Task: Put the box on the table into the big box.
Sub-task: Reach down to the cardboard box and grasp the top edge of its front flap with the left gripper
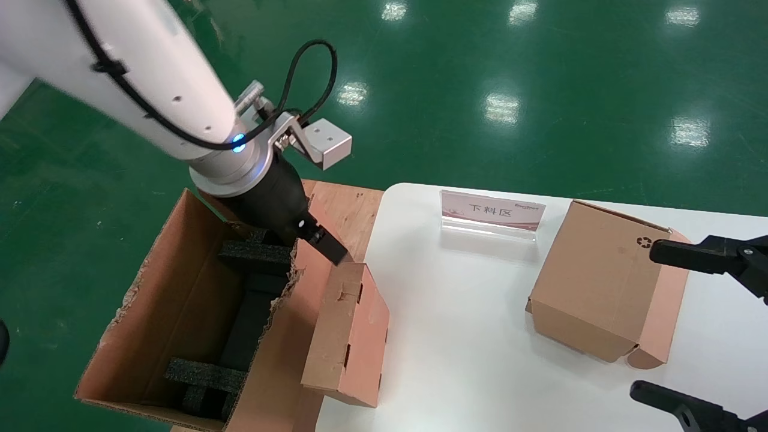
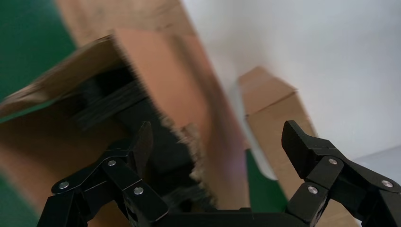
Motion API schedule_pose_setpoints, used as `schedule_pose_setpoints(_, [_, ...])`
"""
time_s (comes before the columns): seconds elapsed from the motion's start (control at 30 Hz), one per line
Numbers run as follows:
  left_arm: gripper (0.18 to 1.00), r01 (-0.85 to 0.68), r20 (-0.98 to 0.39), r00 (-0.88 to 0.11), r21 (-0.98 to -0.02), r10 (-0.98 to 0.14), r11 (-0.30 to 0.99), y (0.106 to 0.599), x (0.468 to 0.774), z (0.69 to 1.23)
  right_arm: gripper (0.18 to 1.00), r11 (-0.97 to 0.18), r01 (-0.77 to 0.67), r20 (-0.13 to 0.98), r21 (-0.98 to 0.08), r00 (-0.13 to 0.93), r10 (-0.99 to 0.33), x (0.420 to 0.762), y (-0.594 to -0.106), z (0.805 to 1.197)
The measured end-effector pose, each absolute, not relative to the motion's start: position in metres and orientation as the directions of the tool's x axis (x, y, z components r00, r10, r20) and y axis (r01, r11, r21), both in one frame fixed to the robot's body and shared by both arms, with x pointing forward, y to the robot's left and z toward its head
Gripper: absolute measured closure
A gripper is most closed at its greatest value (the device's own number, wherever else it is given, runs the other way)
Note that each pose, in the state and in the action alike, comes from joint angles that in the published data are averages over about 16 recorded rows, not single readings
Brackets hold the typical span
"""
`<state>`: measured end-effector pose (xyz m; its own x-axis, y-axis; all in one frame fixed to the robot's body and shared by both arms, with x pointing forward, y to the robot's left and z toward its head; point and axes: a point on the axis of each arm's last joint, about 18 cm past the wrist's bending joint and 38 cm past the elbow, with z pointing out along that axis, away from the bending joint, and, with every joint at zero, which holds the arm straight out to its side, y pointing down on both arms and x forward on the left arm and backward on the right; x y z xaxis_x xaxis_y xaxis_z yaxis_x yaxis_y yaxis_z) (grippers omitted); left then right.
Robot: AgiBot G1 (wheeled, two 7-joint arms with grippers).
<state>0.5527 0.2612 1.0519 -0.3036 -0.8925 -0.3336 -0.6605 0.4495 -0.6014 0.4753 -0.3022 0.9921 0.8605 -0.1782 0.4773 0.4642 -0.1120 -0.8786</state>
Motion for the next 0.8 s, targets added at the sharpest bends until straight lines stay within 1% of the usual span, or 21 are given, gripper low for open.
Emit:
schedule_pose_setpoints(0.13, [0.188,-0.691,-0.363,-0.246,-0.585,-0.899,0.425,0.253,0.548,1.059,0.183,-0.112,0.464,0.477,-0.879,0.860,-0.178,0.475,-0.302,0.992])
schedule_pose_setpoints(0.3, [0.188,-0.717,-0.373,-0.213,-0.569,-0.903,0.404,0.245,0.542,1.063,0.183,-0.112,0.464,0.477,-0.879,0.860,-0.178,0.475,-0.302,0.992])
schedule_pose_setpoints(0.5, [0.188,-0.739,-0.362,-0.211,-0.549,-0.908,0.390,0.239,0.536,1.061,0.183,-0.112,0.464,0.477,-0.879,0.860,-0.178,0.475,-0.302,0.992])
schedule_pose_setpoints(0.8, [0.188,-0.765,-0.333,-0.235,-0.516,-0.913,0.385,0.234,0.531,1.052,0.183,-0.112,0.464,0.477,-0.879,0.860,-0.178,0.475,-0.302,0.992])
